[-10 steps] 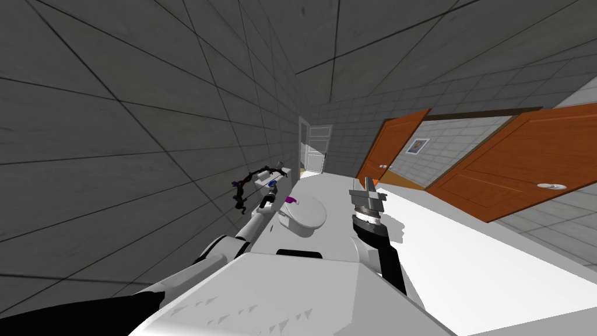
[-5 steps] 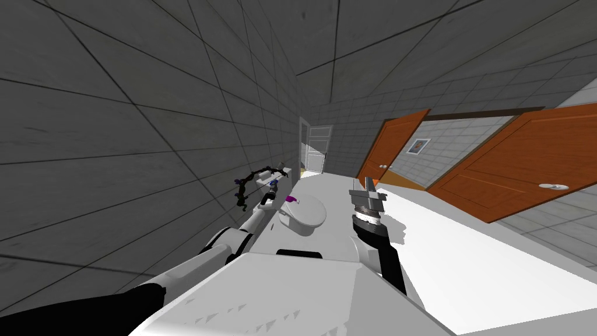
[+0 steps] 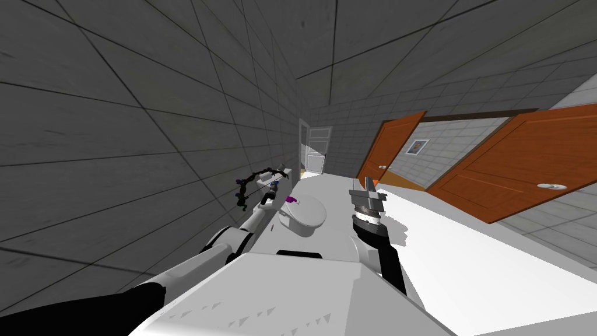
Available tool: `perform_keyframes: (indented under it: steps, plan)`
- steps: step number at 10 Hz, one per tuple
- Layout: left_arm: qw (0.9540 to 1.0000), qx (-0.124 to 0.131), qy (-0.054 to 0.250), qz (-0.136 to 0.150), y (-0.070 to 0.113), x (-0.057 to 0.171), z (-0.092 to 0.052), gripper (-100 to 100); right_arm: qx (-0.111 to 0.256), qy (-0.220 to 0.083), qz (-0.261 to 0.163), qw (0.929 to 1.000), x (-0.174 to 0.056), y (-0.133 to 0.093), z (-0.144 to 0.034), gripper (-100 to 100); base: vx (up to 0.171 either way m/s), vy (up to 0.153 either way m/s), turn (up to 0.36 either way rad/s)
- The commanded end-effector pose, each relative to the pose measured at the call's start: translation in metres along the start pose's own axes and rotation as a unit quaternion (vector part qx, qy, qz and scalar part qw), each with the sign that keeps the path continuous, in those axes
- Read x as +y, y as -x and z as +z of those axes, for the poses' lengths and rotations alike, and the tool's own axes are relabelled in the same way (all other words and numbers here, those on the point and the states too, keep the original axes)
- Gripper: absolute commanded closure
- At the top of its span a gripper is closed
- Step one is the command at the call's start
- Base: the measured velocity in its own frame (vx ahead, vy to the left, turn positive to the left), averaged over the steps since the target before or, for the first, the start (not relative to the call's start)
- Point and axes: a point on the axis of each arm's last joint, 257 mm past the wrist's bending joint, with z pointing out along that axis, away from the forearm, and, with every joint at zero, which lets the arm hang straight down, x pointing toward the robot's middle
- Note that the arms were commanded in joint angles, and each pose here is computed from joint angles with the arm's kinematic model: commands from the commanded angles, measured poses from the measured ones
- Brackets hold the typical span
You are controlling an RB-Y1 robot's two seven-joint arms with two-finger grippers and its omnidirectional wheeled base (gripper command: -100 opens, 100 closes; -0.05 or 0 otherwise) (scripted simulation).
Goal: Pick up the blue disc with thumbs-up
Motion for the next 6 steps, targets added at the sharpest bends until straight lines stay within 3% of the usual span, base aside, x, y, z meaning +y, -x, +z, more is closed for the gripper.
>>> perform_keyframes:
  steps: [1, 2, 3, 4, 6]
  plan:
    - [1.0000, 0.000, 0.000, 0.000, 0.000, 0.000, 0.000, 100, 0.000, 0.000, 0.000, 1.0000, 0.000, 0.000, 0.000, 0, 0.000, 0.000, 0.000]
    - [1.0000, 0.000, 0.001, 0.000, 0.000, 0.001, 0.000, 100, 0.000, 0.000, 0.000, 1.0000, 0.000, 0.000, 0.000, 0, 0.000, 0.000, 0.000]
    - [1.0000, 0.000, 0.002, 0.000, 0.000, 0.002, -0.001, 0, 0.000, 0.000, 0.000, 1.0000, 0.000, 0.000, 0.000, 0, 0.000, 0.000, 0.000]
    - [0.9999, 0.007, 0.008, -0.003, -0.006, 0.013, -0.013, 100, 0.000, 0.000, 0.000, 1.0000, 0.000, 0.000, 0.000, 0, 0.076, 0.006, -0.035]
    - [1.0000, 0.005, 0.007, -0.004, -0.002, 0.016, -0.021, 100, 0.000, 0.000, 0.000, 1.0000, 0.000, 0.000, 0.000, 0, 0.060, 0.003, -0.016]
